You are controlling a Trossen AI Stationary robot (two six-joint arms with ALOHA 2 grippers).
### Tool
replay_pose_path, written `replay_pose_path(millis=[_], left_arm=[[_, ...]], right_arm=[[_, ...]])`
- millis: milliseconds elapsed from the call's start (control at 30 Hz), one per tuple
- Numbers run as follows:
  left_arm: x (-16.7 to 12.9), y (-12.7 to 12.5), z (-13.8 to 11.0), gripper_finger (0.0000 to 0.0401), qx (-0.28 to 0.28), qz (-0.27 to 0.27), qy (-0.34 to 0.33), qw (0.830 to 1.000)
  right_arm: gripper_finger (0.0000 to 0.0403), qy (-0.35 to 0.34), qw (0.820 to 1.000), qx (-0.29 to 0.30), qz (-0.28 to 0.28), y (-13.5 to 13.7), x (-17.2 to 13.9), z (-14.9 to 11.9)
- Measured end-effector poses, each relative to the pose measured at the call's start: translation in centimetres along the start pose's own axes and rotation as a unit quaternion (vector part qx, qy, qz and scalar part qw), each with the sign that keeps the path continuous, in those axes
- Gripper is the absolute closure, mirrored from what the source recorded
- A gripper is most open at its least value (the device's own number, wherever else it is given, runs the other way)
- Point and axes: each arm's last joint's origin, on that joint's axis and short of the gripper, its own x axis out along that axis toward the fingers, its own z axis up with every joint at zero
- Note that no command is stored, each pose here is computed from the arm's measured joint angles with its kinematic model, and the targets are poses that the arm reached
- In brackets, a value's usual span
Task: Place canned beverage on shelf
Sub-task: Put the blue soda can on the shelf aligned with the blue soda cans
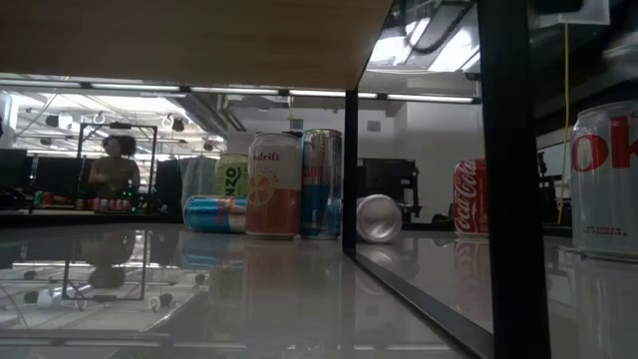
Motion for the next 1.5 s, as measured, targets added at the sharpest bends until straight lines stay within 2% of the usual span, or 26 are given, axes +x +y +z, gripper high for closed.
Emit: replay_pose_path(millis=[167, 333, 500, 867, 1100, 1233, 1500], left_arm=[[0.0, 0.0, 0.0, 0.0106, 0.0, 0.0, 0.0, 1.0], [0.0, 0.0, 0.0, 0.0106, 0.0, 0.0, 0.0, 1.0], [0.0, 0.0, 0.0, 0.0106, 0.0, 0.0, 0.0, 1.0], [0.0, 0.0, 0.0, 0.0106, 0.0, 0.0, 0.0, 1.0], [0.0, 0.0, 0.0, 0.0106, 0.0, 0.0, 0.0, 1.0], [0.0, 0.0, 0.0, 0.0106, 0.0, 0.0, 0.0, 1.0], [0.0, 0.0, 0.0, 0.0106, 0.0, 0.0, 0.0, 1.0]], right_arm=[[0.0177, 0.027, 0.999, -0.001, -0.028, 0.5, 2.2, -1.7], [0.0177, 0.082, 0.996, -0.005, -0.034, 0.6, 5.2, -1.7], [0.0177, 0.121, 0.992, -0.008, -0.033, 0.1, 8.2, -0.5], [0.0177, 0.158, 0.985, 0.056, -0.05, -3.9, 12.4, 3.7], [0.0177, 0.165, 0.98, 0.086, -0.068, -6.1, 13.7, 4.9], [0.0175, 0.163, 0.982, 0.071, -0.059, -6.2, 14.1, 5.3], [0.0141, 0.151, 0.987, 0.031, -0.038, -5.8, 14.4, 5.7]])
